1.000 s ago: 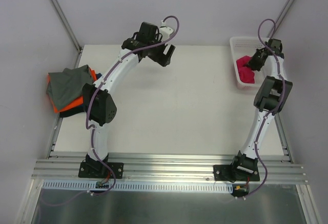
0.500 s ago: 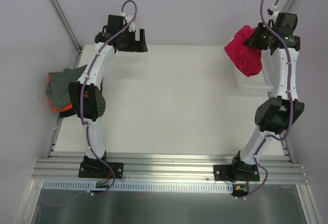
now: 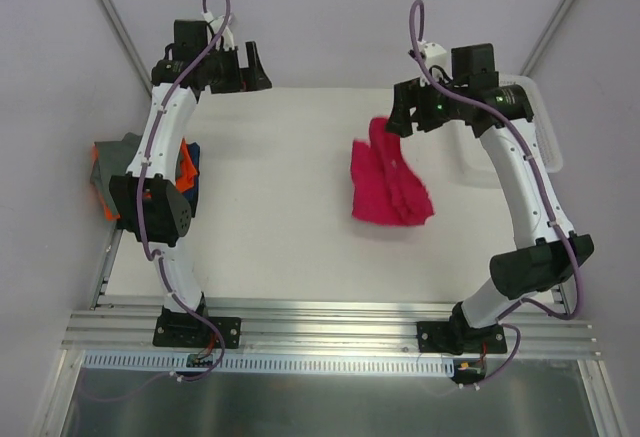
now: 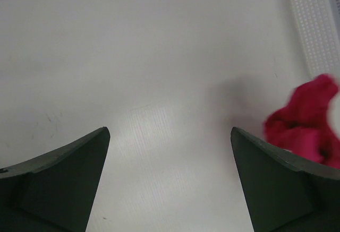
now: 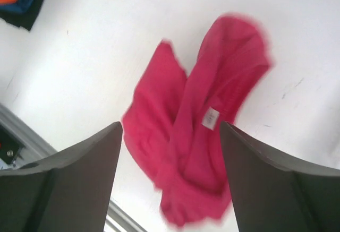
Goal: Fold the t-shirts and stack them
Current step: Move the tshirt to the center of the board
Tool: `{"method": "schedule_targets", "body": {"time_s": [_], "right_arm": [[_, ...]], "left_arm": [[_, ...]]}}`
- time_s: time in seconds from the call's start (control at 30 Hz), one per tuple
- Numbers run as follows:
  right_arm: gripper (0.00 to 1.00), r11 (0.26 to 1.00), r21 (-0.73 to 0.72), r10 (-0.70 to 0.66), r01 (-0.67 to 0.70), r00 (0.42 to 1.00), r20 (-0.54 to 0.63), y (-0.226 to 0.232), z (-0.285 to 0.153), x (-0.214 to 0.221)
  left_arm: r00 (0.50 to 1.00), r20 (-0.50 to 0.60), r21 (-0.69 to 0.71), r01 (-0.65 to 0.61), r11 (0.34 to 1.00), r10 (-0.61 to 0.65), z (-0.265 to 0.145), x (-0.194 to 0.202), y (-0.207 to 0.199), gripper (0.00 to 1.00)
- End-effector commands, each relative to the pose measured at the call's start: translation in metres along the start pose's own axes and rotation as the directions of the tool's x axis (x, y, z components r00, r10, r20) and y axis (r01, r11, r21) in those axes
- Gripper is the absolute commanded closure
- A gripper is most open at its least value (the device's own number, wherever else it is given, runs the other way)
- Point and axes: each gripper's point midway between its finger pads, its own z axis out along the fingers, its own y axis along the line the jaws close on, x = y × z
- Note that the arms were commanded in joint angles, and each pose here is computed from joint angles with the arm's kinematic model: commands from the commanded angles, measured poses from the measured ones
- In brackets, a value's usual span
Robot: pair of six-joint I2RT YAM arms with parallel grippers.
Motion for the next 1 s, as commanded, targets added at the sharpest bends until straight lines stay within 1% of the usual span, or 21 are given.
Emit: {"method": "schedule_targets", "body": {"time_s": [0.0, 0.1, 0.13, 0.2, 0.27, 0.33, 0.37, 0.4, 0.43, 0.47, 0.5, 0.53, 0.6, 0.97], "right_arm": [[0.20, 0.998, 0.048, -0.049, 0.050, 0.999, -0.010, -0.002, -0.016, 0.010], [0.19, 0.996, 0.074, -0.042, 0.043, 0.999, -0.020, -0.016, -0.007, 0.018], [0.20, 0.997, 0.076, -0.022, 0.025, 0.999, -0.047, -0.022, 0.004, 0.025], [0.21, 1.000, 0.018, 0.015, -0.014, 0.996, -0.084, -0.017, 0.019, 0.033], [0.21, 0.995, -0.053, 0.071, -0.079, 0.987, -0.146, -0.014, 0.046, 0.048], [0.25, 0.990, -0.060, 0.115, -0.128, 0.976, -0.184, -0.017, 0.070, 0.056], [0.25, 0.983, -0.062, 0.152, -0.171, 0.958, -0.243, -0.025, 0.095, 0.070], [0.27, 0.978, -0.068, 0.174, -0.199, 0.948, -0.265, -0.026, 0.106, 0.072], [0.28, 0.976, -0.076, 0.180, -0.206, 0.950, -0.255, -0.028, 0.114, 0.065], [0.30, 0.965, -0.080, 0.218, -0.248, 0.936, -0.275, -0.029, 0.126, 0.067], [0.32, 0.955, -0.073, 0.252, -0.288, 0.914, -0.317, -0.036, 0.147, 0.080], [0.32, 0.952, -0.081, 0.256, -0.294, 0.917, -0.306, -0.036, 0.155, 0.073], [0.32, 0.939, -0.078, 0.294, -0.336, 0.897, -0.329, -0.040, 0.174, 0.080], [0.32, 0.906, -0.096, 0.354, -0.411, 0.864, -0.359, -0.040, 0.210, 0.093]], "left_arm": [[0.999, 0.045, 0.095, -0.016, 0.995, 0.011, -0.019, -0.016, -0.029, 0.01], [0.998, 0.056, 0.139, -0.024, 0.990, 0.016, -0.024, -0.021, -0.039, 0.01], [0.998, 0.066, 0.139, -0.031, 0.990, 0.022, -0.026, -0.023, -0.041, 0.01], [0.995, 0.082, 0.138, -0.069, 0.988, 0.058, -0.030, -0.026, -0.043, 0.01], [0.988, 0.113, 0.085, -0.118, 0.989, 0.108, -0.036, -0.034, -0.035, 0.01], [0.982, 0.136, 0.039, -0.140, 0.989, 0.133, -0.041, -0.042, -0.028, 0.01], [0.977, 0.152, 0.021, -0.155, 0.988, 0.150, -0.046, -0.047, -0.025, 0.01], [0.975, 0.162, 0.003, -0.157, 0.988, 0.155, -0.049, -0.050, -0.024, 0.01], [0.973, 0.168, -0.012, -0.157, 0.988, 0.156, -0.051, -0.052, -0.022, 0.01], [0.972, 0.175, -0.040, -0.151, 0.988, 0.155, -0.054, -0.054, -0.019, 0.01], [0.972, 0.178, -0.050, -0.145, 0.988, 0.151, -0.055, -0.055, -0.017, 0.01], [0.973, 0.179, -0.056, -0.139, 0.989, 0.147, -0.055, -0.055, -0.017, 0.01], [0.973, 0.179, -0.063, -0.139, 0.988, 0.148, -0.057, -0.054, -0.016, 0.01], [0.966, 0.181, -0.114, -0.163, 0.980, 0.182, -0.067, -0.052, -0.013, 0.01]]}}
